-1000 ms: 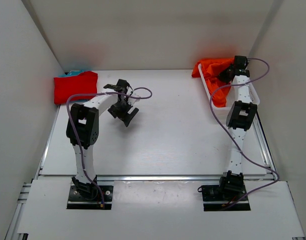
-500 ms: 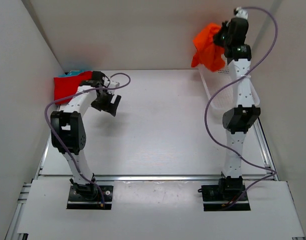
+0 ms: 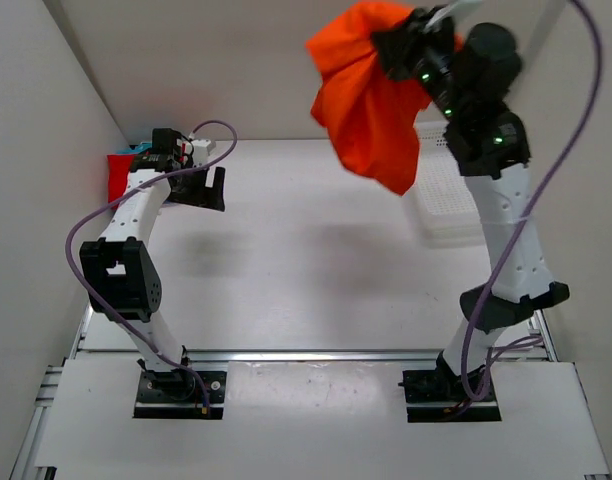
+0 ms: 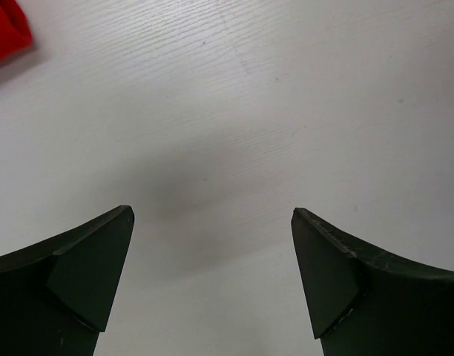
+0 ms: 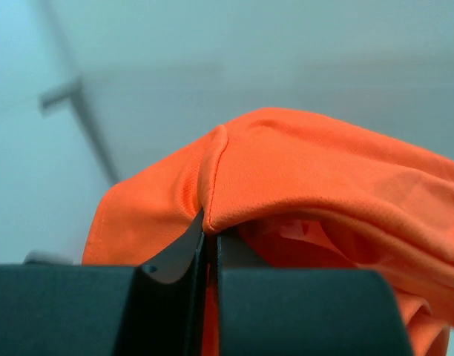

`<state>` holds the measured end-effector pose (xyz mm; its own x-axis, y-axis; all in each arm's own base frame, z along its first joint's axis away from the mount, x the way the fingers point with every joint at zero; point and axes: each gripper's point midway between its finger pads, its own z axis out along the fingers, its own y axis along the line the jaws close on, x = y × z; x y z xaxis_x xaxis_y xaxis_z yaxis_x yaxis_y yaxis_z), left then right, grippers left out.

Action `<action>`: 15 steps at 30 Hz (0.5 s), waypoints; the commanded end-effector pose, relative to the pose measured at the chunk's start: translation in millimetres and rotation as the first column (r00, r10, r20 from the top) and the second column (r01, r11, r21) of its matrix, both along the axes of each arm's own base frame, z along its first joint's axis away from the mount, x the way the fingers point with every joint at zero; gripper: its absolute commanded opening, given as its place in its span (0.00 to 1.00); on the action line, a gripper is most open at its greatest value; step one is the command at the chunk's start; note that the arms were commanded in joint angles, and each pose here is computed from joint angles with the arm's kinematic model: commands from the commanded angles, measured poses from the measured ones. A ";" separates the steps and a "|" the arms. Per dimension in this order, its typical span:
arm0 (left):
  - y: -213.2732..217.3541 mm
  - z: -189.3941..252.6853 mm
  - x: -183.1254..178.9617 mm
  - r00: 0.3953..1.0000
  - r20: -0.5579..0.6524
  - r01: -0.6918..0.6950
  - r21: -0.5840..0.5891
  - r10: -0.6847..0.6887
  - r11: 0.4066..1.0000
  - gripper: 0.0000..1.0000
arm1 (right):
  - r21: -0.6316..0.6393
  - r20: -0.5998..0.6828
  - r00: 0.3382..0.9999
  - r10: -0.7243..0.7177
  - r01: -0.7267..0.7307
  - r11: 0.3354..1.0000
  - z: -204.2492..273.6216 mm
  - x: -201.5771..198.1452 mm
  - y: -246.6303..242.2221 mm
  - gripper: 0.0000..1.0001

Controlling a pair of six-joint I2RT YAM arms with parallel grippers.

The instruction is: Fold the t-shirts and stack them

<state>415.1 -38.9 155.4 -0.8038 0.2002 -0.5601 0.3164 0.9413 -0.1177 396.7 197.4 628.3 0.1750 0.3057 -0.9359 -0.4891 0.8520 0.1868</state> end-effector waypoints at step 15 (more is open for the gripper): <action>-18.6 -13.6 -35.8 0.990 -0.009 0.138 0.182 -0.139 0.974 0.99 | -0.101 -0.767 0.641 -0.025 -0.082 0.992 -399.4 -42.2 -27.3 0.99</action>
